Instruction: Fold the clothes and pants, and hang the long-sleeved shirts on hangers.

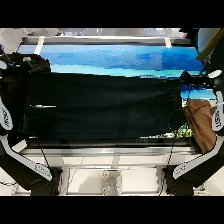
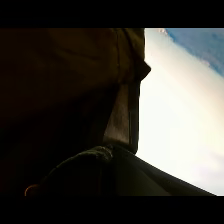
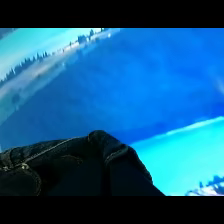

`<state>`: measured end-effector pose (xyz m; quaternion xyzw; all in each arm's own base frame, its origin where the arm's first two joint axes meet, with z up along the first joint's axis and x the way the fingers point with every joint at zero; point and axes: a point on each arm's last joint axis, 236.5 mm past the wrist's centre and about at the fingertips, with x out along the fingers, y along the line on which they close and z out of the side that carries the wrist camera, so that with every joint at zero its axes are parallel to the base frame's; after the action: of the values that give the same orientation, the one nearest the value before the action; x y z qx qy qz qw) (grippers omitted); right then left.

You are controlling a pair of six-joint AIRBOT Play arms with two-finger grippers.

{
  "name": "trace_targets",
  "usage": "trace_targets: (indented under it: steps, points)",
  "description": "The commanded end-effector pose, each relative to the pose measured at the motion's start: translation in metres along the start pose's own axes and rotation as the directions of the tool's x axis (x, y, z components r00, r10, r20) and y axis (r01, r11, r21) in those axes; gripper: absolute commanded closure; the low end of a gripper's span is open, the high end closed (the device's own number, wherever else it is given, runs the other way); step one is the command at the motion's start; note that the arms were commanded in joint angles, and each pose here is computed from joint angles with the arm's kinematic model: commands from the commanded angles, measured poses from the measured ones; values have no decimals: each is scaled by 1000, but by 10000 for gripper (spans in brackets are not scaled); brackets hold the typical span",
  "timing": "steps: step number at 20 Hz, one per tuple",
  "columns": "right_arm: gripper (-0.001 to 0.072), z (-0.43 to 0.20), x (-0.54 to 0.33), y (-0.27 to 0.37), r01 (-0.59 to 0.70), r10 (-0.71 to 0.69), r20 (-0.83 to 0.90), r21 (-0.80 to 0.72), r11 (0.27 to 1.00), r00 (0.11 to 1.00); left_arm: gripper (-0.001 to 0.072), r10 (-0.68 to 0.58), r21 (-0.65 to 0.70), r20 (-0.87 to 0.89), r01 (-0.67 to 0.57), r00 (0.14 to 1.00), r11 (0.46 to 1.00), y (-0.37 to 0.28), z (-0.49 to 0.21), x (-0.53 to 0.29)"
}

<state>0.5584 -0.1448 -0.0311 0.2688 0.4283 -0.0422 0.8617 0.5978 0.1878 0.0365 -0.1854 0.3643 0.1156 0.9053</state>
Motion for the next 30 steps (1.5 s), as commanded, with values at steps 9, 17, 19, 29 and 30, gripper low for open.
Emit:
trace_targets:
  steps: [9,17,19,29,30]
  points:
    - [269,12,-97,28,6,-13,-92,-76,997,996,215,94,83,-177,-81,980,993,15,-13,-134]
    - [269,-38,-270,-34,156,-167,-97,-112,981,981,216,287,19,-306,-296,908,955,100,-179,-297]
    - [269,-56,-277,-41,159,-167,-124,-74,984,978,216,298,19,-334,-310,894,951,110,-226,-296]
    - [270,-87,-260,4,56,-85,-229,-133,990,970,217,30,8,-344,-29,939,1000,74,-256,-218]
    - [270,-89,-259,7,48,-81,-239,-140,989,968,217,18,2,-375,-18,927,1000,73,-263,-215]
